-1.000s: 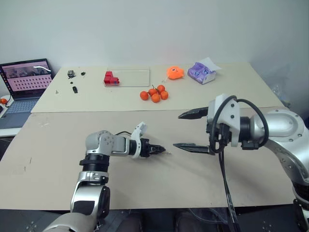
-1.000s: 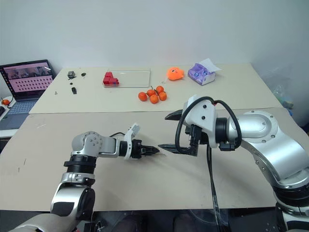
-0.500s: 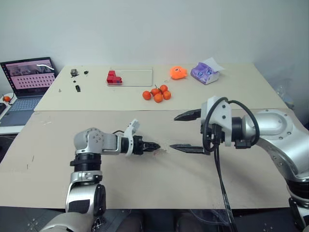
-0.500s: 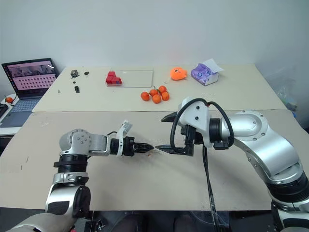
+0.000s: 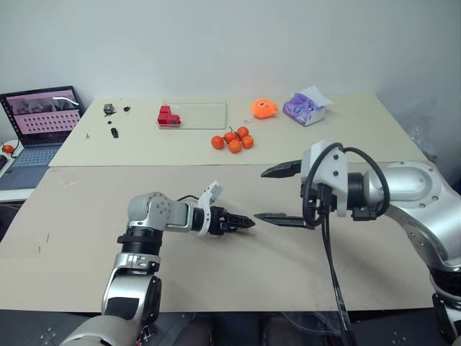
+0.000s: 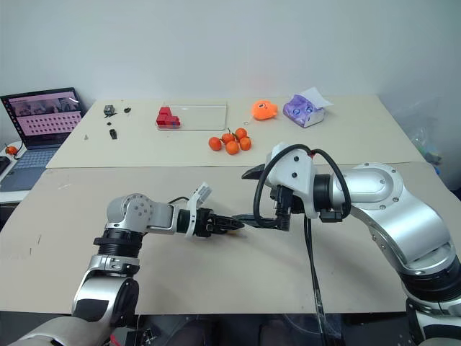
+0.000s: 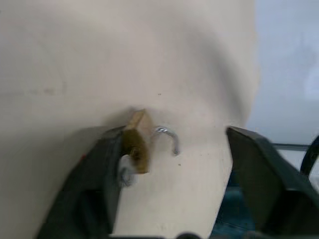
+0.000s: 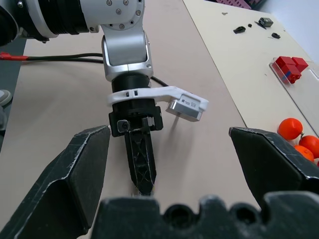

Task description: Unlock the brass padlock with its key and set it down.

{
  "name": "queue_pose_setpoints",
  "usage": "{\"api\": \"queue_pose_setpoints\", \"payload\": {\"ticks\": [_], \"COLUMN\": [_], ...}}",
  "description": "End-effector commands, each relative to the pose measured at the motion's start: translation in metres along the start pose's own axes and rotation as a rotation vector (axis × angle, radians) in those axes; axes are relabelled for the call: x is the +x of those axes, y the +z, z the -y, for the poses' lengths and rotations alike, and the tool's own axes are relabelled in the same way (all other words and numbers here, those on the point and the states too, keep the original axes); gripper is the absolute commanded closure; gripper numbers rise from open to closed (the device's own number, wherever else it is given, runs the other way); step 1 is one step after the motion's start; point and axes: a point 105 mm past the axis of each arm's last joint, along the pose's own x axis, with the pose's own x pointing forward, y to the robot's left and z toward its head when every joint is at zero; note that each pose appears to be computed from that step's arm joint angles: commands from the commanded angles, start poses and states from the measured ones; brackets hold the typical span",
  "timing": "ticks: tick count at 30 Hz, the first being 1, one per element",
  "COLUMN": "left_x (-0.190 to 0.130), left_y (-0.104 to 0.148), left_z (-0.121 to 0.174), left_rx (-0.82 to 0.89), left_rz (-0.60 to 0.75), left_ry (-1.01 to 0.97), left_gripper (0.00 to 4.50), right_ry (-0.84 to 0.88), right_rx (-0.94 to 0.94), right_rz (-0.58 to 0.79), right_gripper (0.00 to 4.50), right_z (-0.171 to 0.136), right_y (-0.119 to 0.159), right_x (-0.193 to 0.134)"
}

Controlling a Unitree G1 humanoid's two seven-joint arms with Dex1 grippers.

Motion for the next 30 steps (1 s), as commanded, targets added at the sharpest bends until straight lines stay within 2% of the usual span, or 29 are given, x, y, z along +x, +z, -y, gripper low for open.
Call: {"api": "queue_pose_setpoints", "payload": {"ticks": [1,8,11,14,17,20,23,26,30], "left_x": [-0.029,-0.079,-0.097,-0.112,-0.124,-0.131,-0.142,-0.146,-0.143], "left_y": [0.014,0.026,0.04,0.052,0.045,0.028,0.02,0.02,0.017], "left_z": [-0.014,-0.027,-0.024,0.007,0.027,0.021,0.008,0.015,0.023], "left_rx": [0.014,0.065,0.314,0.706,0.931,1.081,1.149,1.195,1.147], "left_rz": [0.047,0.109,0.14,0.185,0.196,0.143,0.134,0.21,0.26], "left_ry": [0.09,0.173,0.218,0.138,0.086,0.131,0.216,0.236,0.191], "left_gripper": [0.01,0.01,0.01,0.01,0.01,0.01,0.01,0.01,0.01], "right_ry": [-0.032,-0.009,0.01,0.05,0.077,0.091,0.033,-0.05,-0.113], "right_rx": [-0.037,-0.034,-0.017,0.036,0.113,0.186,0.285,0.31,0.329], "right_rz": [0.025,0.04,0.049,0.038,0.027,0.008,0.031,-0.002,-0.021], "right_gripper": [0.0,0.0,0.0,0.0,0.0,0.0,0.0,0.0,0.0], "right_z": [0.002,0.001,0.001,0.001,0.002,0.002,0.012,0.02,0.026], "right_y": [0.009,0.007,0.005,-0.004,-0.014,-0.022,-0.028,-0.044,-0.058], "right_x": [-0.005,0.0,0.001,-0.006,-0.018,-0.032,-0.046,-0.056,-0.06]}}
